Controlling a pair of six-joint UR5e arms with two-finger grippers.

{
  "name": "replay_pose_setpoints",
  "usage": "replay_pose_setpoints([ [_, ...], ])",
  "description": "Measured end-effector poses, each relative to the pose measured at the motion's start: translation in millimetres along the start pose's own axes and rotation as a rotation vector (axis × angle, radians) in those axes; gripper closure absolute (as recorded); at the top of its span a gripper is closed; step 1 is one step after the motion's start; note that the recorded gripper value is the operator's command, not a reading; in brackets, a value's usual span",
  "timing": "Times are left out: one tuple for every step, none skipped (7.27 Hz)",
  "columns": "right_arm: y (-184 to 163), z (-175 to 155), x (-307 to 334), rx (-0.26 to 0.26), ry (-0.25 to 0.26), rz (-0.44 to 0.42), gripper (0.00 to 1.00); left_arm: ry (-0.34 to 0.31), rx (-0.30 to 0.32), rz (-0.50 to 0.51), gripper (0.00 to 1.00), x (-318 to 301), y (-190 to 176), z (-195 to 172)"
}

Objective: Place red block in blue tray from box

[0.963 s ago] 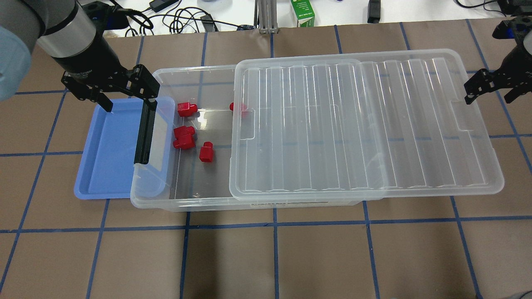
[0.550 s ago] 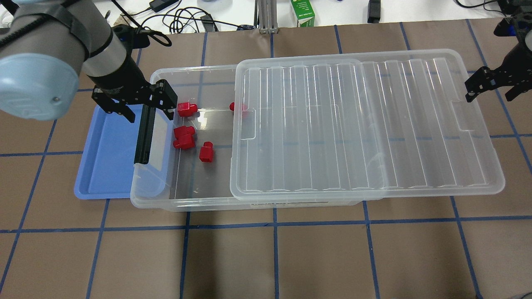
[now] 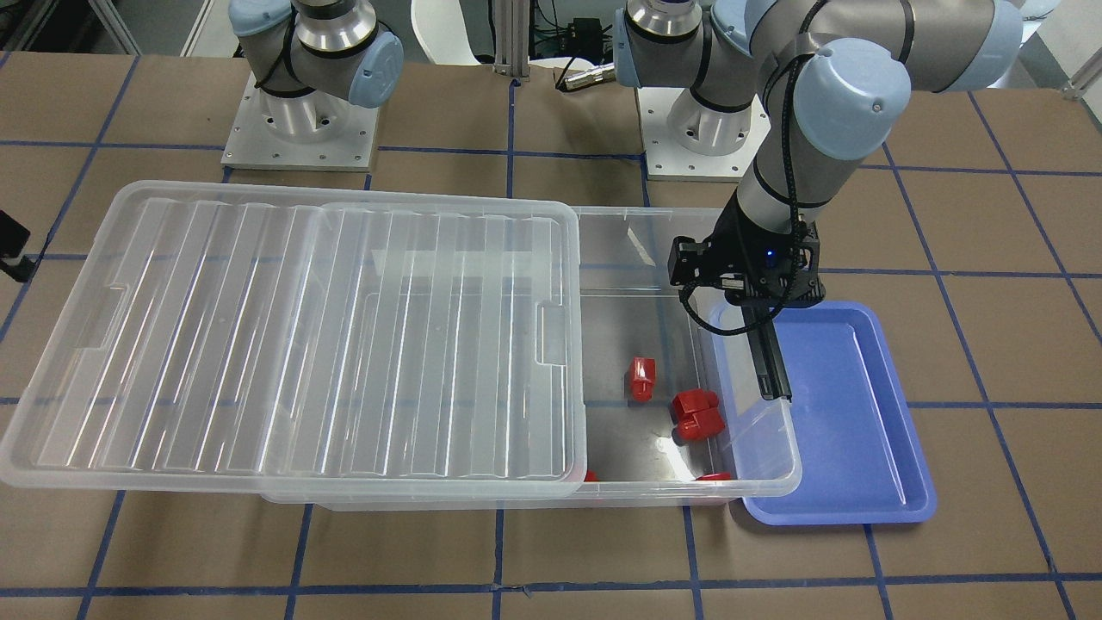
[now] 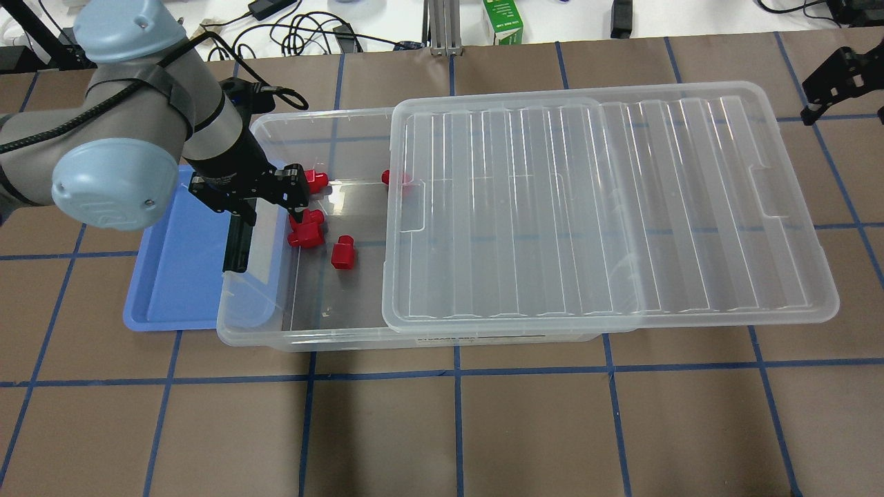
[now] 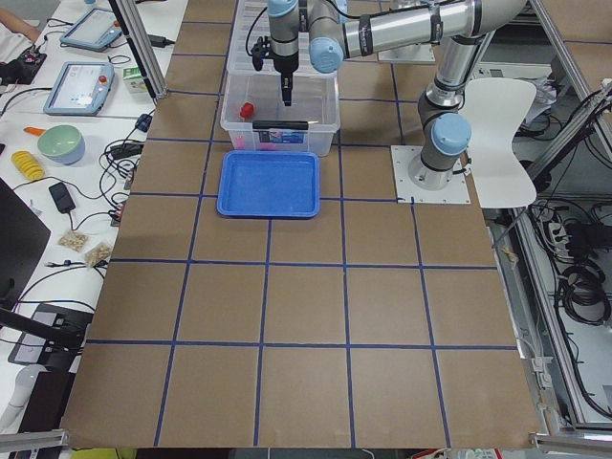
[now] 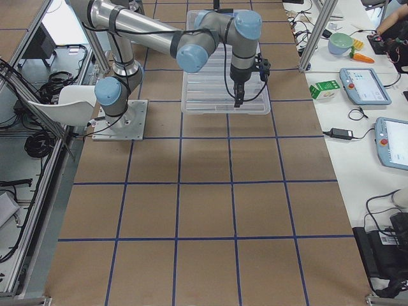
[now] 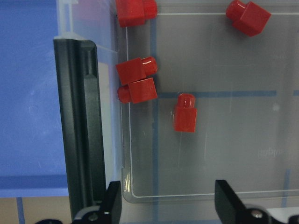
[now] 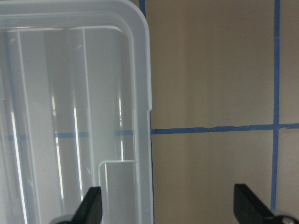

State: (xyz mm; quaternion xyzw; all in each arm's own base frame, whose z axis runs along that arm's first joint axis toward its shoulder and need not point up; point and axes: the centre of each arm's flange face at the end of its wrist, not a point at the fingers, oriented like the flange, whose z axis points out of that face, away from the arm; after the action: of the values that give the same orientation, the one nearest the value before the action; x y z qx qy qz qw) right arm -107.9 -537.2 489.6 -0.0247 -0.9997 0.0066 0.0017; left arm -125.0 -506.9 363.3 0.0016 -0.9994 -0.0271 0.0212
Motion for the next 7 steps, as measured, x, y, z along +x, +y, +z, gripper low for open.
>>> replay_pose_setpoints([
  [19.3,-26.8,-8.8,-0.008,0.002,0.014,0.00,0.003,-0.014,0.001,0.29,0.6,-4.3,12.5],
  [35.5,-44.1,-15.9,-0.008,0.006,0.025,0.00,0.008,-0.021,0.004,0.29,2.4,-9.8,23.5],
  [45.5,-52.5,-21.3,-0.004,0.007,0.028,0.00,0.012,-0.027,0.006,0.29,5.1,-15.8,34.7],
  [49.1,-56.2,-31.0,0.001,0.005,0.024,0.00,0.014,-0.029,0.007,0.29,8.5,-22.1,45.8],
  [48.9,-59.1,-52.6,0.006,0.008,0.014,0.00,0.014,-0.031,0.008,0.30,12.4,-27.9,56.8],
  [48.2,-60.4,-82.1,0.008,0.016,0.013,0.00,0.017,-0.030,0.007,0.29,16.5,-34.3,68.9],
  [48.5,-59.1,-113.4,0.007,0.017,0.035,0.00,0.032,-0.030,0.010,0.30,22.7,-39.7,80.4],
])
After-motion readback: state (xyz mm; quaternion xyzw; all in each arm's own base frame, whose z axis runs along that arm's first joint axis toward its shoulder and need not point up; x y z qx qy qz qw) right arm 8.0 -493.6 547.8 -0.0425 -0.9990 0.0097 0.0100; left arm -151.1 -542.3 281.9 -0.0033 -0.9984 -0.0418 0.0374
